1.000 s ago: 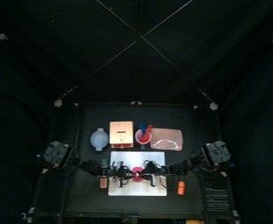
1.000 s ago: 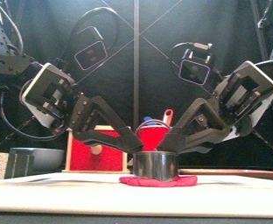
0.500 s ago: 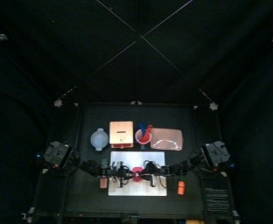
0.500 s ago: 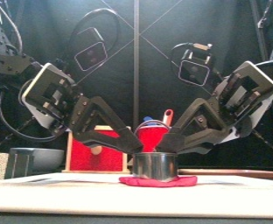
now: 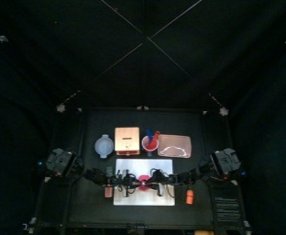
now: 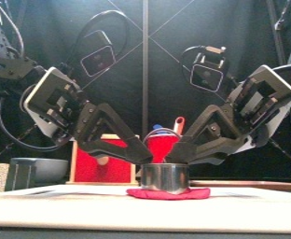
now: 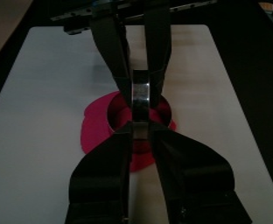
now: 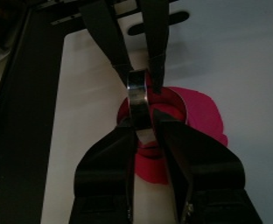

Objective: Get the cutter from the drawer then cut the dough then place the extra dough in the bowl
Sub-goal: Cut the dough

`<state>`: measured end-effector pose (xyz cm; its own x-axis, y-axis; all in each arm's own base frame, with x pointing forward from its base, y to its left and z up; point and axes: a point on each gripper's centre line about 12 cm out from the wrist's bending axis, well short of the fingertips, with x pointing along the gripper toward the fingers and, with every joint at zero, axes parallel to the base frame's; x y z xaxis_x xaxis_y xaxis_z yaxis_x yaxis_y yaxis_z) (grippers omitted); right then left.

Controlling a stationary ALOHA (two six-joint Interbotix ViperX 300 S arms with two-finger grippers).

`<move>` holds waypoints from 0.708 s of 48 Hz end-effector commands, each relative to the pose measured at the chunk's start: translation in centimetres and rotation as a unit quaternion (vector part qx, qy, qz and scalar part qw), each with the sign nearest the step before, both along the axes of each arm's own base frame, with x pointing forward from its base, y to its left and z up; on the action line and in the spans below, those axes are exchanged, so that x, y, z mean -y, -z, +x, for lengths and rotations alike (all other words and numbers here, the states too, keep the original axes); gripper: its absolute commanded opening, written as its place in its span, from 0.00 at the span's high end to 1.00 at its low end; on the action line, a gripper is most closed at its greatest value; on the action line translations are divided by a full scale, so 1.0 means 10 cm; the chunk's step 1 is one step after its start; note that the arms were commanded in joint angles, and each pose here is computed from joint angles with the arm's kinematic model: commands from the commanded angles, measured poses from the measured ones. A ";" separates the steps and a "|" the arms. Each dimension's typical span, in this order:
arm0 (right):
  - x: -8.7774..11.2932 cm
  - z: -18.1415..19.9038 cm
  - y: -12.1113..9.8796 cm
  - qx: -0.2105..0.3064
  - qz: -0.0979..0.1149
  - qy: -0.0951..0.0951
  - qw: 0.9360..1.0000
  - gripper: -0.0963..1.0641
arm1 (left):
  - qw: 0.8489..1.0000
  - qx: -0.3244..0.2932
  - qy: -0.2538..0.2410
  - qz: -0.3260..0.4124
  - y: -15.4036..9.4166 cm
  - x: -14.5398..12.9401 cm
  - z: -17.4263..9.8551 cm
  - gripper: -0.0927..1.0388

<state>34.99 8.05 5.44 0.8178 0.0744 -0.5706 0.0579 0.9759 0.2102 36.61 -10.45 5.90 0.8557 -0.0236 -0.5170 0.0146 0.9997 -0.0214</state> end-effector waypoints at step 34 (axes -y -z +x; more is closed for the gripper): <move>-0.05 0.03 0.02 -0.012 0.000 -0.013 1.000 0.42 | 1.000 -0.007 0.022 -0.001 -0.14 0.04 -0.07 0.38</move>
